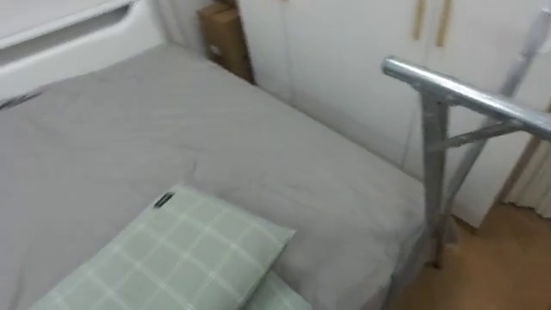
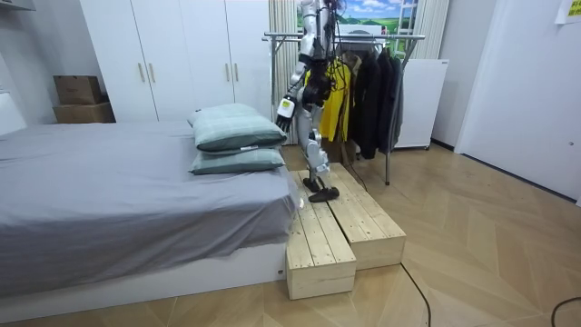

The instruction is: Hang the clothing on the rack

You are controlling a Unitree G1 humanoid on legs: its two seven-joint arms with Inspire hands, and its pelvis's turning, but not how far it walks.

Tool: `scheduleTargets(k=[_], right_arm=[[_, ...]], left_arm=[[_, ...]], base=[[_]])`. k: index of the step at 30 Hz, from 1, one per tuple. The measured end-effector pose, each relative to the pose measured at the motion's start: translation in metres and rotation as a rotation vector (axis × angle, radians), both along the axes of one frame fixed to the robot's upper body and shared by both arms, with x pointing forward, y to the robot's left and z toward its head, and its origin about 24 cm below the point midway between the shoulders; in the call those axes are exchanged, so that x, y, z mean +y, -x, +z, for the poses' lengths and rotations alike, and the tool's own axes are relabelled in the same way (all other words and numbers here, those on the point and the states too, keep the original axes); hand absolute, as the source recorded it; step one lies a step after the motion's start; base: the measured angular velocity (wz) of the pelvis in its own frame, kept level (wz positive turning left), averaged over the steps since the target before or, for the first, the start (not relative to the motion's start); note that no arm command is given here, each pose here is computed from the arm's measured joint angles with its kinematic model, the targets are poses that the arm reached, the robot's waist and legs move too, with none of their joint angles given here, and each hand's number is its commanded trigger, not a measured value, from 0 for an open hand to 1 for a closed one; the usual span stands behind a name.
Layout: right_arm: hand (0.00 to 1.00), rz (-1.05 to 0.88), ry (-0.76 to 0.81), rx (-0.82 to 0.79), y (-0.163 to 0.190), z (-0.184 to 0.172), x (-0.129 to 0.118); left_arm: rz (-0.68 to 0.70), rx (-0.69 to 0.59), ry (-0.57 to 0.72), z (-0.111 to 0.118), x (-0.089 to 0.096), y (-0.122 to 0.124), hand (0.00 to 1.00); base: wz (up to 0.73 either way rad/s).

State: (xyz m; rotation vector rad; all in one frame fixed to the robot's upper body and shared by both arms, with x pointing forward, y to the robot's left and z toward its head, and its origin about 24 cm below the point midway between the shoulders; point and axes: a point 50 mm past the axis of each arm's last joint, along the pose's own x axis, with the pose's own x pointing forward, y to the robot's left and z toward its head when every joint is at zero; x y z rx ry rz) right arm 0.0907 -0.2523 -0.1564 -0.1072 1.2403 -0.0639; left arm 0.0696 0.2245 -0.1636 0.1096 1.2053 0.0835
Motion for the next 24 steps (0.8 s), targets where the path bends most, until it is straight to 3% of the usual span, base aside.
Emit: scheduleTargets(k=[11, 17, 24], right_arm=[[0.00, -0.021, -0.022, 0.037, 0.016, -0.004, 0.006], [0.00, -0.118, -0.060, 0.042, 0.024, -0.008, 0.015], [0.00, -0.186, -0.033, 0.053, 0.037, -0.010, 0.013]], left_arm=[[0.030, 0.049, 0.004, -0.001, 0.003, 0.003, 0.00], [0.002, 0.064, -0.004, -0.001, 0.004, -0.003, 0.00], [0.014, 0.091, -0.045, 0.000, 0.017, 0.010, 0.00]], base=[[0.31], [1.01], [0.83]])
